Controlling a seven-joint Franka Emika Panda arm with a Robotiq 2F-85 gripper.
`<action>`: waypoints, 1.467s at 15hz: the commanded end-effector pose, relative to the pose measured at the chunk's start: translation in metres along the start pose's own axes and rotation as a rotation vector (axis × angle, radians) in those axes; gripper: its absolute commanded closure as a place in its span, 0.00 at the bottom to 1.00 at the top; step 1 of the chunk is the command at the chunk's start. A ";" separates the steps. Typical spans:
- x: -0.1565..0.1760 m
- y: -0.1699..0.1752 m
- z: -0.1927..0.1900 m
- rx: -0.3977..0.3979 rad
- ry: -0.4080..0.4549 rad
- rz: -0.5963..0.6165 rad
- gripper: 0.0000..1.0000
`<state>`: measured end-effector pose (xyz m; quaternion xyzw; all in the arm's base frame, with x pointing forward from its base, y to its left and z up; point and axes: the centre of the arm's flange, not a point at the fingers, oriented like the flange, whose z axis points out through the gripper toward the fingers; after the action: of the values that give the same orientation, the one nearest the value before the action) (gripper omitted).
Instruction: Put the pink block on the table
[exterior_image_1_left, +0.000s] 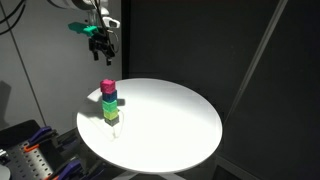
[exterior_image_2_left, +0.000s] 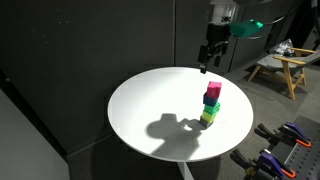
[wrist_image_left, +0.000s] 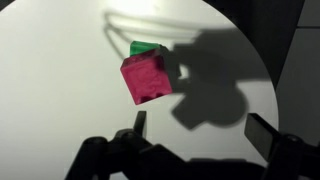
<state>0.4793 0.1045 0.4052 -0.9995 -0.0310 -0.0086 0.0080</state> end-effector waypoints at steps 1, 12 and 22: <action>0.004 0.009 0.011 0.033 0.021 0.016 0.00; 0.003 0.024 0.040 0.038 0.040 0.043 0.00; -0.003 0.048 0.052 0.037 0.026 0.076 0.00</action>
<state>0.4829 0.0656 0.3547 -0.9997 0.0083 -0.0130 0.0189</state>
